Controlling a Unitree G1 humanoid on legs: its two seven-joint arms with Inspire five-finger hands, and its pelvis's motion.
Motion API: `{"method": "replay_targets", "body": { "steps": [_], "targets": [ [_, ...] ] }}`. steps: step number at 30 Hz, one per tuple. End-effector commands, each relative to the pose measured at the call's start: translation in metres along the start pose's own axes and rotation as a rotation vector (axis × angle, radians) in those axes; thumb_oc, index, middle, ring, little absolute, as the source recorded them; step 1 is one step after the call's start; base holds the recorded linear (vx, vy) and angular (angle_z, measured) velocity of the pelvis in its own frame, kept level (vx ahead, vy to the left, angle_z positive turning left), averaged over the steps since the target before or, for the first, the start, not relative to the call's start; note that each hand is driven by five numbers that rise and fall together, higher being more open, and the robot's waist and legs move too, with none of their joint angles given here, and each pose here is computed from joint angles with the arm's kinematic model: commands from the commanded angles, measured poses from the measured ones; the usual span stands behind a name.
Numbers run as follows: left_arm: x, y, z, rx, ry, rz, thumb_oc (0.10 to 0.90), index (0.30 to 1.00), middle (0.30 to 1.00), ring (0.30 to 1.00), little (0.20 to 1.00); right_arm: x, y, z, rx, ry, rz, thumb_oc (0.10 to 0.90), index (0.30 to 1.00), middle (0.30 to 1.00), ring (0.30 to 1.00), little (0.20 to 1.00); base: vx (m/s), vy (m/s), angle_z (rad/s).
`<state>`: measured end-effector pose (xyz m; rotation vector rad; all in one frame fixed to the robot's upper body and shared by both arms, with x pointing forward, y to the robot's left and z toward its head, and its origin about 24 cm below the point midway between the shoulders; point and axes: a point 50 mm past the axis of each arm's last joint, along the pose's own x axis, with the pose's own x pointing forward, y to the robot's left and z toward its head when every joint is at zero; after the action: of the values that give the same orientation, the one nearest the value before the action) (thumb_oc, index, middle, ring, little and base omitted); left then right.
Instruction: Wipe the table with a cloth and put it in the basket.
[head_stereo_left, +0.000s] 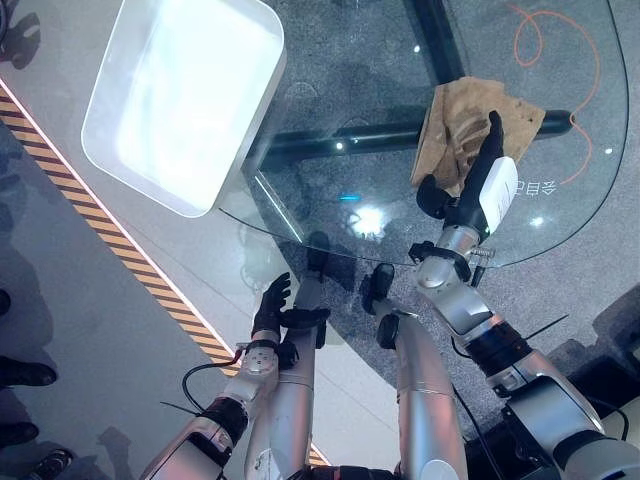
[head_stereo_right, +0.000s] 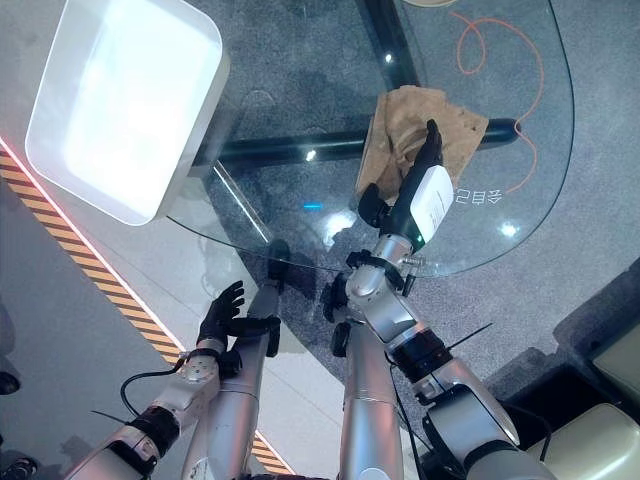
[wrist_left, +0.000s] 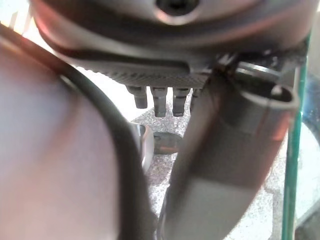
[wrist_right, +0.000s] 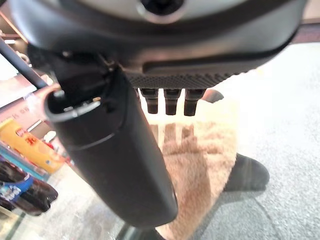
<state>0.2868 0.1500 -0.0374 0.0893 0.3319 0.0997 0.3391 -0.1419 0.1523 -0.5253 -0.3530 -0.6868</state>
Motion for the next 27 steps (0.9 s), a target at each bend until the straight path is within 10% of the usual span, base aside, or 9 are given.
{"method": "replay_targets", "body": {
  "steps": [1, 27],
  "targets": [
    [-0.021, -0.005, -0.031, -0.048, 0.068, 0.008, 0.800, 0.900, 0.900, 0.900, 0.900, 0.009, -0.032, 0.032, 0.132, -0.171, -0.224, 0.800, 0.900, 0.900, 0.900, 0.900, 0.00, 0.000, -0.08],
    [-0.010, -0.003, -0.022, -0.011, 0.080, -0.014, 0.800, 0.900, 0.900, 0.900, 0.900, 0.064, -0.020, 0.012, 0.046, 0.125, -0.253, 0.800, 0.900, 0.900, 0.900, 0.900, 0.00, 0.000, 0.00]
  ]
}}
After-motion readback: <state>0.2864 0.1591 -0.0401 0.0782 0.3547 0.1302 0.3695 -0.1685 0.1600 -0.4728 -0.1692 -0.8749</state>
